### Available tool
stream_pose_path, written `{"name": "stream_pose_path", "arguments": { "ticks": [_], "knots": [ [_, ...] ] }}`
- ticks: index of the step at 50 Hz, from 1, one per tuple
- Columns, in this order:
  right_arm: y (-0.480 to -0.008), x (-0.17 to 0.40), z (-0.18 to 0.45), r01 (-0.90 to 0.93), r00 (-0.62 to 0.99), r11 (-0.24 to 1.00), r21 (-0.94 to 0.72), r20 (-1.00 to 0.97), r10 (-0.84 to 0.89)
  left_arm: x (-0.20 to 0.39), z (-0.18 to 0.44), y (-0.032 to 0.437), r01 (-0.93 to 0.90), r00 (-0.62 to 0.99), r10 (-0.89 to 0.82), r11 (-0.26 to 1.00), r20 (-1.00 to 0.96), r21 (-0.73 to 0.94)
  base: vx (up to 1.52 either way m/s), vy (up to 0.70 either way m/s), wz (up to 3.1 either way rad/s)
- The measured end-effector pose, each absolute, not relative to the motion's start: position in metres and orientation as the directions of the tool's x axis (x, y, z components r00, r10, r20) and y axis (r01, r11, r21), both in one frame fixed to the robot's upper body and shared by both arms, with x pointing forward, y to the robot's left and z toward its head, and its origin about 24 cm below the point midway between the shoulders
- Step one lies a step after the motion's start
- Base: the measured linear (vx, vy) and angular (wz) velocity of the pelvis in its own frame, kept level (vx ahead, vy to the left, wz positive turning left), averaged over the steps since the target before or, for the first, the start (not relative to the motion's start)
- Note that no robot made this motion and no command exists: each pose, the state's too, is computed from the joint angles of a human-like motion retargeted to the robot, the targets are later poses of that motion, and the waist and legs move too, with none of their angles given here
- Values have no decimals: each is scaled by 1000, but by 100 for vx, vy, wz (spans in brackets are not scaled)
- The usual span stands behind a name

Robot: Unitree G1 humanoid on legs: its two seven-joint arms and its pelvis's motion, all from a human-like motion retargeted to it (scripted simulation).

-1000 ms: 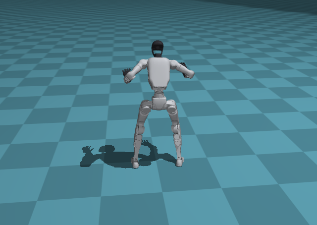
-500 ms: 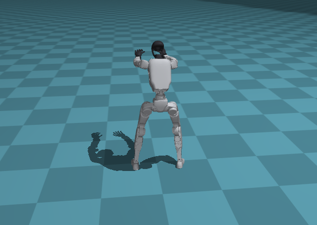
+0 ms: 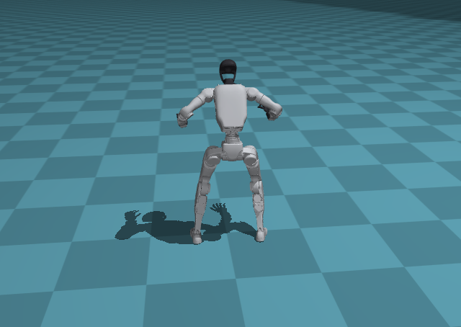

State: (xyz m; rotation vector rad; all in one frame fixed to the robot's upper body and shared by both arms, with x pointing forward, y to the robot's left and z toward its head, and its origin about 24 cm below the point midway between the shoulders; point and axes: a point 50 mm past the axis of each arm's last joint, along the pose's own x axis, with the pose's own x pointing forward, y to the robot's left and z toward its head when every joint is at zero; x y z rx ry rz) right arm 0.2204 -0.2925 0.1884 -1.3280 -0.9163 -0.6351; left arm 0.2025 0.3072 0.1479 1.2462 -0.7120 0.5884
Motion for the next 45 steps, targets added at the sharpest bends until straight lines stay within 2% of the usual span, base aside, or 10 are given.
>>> {"name": "stream_pose_path", "arguments": {
  "ticks": [6, 10, 16, 21, 25, 30, 34, 38, 40, 45],
  "knots": [
    [-304, 181, 263, 961, 259, 30, -275, 933, 251, 168, 226, 308, -907, 387, -157, 115, 908, 406, 3, 0, 2],
    [-286, 173, 339, 1000, 13, -4, -13, 924, 382, 175, 306, 284, -972, 124, -314, 153, 941, 179, 0, 0, 0],
    [-223, 202, 430, 988, -122, 144, 61, 877, 466, 219, 413, 211, -953, -121, -426, 303, 897, 15, -4, -1, -2],
    [-142, 250, 496, 974, -97, 226, -17, 871, 481, 253, 485, 164, -963, -92, -400, 268, 912, 20, -11, -2, -2],
    [-102, 289, 506, 969, 27, 209, -130, 899, 436, 291, 503, 146, -950, 72, -313, 268, 947, 161, -10, -2, -9],
    [-89, 328, 493, 928, 257, 171, -332, 901, 350, 341, 487, 141, -888, 346, -139, 269, 928, 372, -8, 0, 4],
    [-84, 353, 450, 865, 358, 220, -450, 863, 358, 375, 436, 142, -784, 525, -118, 318, 843, 533, -1, 0, 1],
    [-92, 362, 390, 816, 367, 281, -505, 829, 422, 388, 369, 151, -692, 585, -148, 422, 797, 586, 0, 0, 0],
    [-121, 355, 369, 815, 390, 233, -531, 800, 456, 384, 341, 146, -677, 571, -153, 468, 806, 568, 0, 0, 0],
    [-173, 333, 270, 730, 487, 303, -613, 777, 398, 348, 249, 194, -658, 574, -116, 523, 810, 541, 4, 1, -2]
  ]
}}
